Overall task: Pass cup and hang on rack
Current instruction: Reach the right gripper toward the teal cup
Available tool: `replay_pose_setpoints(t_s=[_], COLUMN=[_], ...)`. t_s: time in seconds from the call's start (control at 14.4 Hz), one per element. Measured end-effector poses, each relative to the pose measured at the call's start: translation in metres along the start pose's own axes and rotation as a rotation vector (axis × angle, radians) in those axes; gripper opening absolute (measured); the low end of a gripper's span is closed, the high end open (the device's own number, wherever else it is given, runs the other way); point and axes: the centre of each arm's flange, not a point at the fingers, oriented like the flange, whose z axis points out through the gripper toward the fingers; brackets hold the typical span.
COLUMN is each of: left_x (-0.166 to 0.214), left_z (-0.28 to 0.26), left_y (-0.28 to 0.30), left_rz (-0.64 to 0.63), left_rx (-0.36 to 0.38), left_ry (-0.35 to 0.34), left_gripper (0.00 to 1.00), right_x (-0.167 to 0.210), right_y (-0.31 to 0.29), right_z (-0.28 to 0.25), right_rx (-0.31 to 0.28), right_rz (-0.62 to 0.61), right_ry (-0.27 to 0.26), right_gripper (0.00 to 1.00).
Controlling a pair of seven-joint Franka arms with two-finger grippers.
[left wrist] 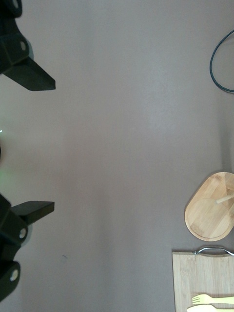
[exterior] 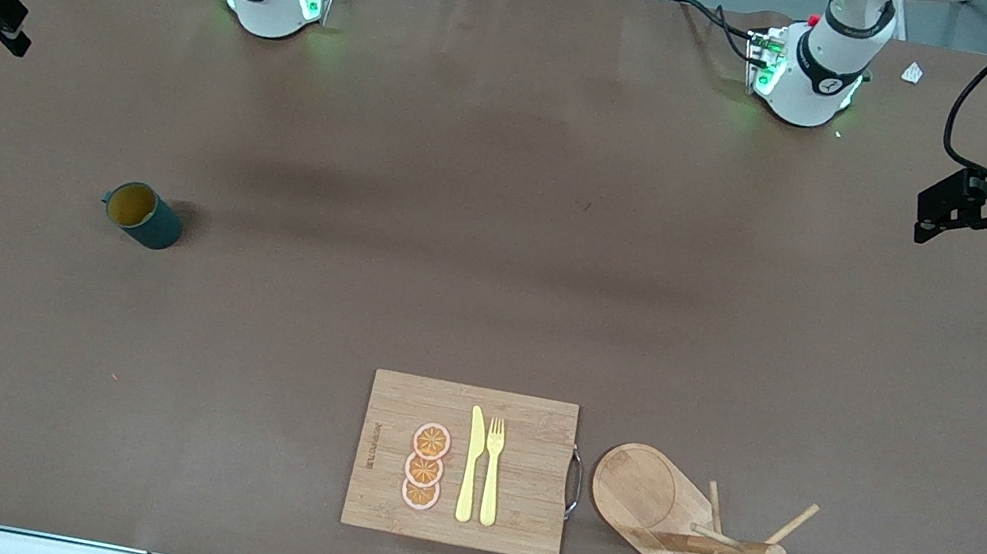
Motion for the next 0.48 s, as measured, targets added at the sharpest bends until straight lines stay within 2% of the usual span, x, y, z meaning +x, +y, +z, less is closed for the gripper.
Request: replay_pose_setpoints(t_s=[0.14, 0.35, 0.48], left_x=[0.0, -0.001, -0.001], left_z=[0.001, 0.004, 0.004], left_y=[-0.004, -0.012, -0.012], left_rz=[0.033, 0.032, 0.032], left_rx=[0.0, -0.001, -0.001], left_ry=[-0.008, -0.024, -0.025], left_gripper=[1.0, 1.0, 1.0], right_x=[-0.001, -0.002, 0.003], right_y=[-0.002, -0.011, -0.015], right_z=[0.002, 0.024, 0.051], right_rx=[0.011, 0.016, 0.015], right_rz=[-0.005, -0.024, -0.031], right_ry=[-0.015, -0.067, -0.072], right_gripper=[1.0, 1.0, 1.0])
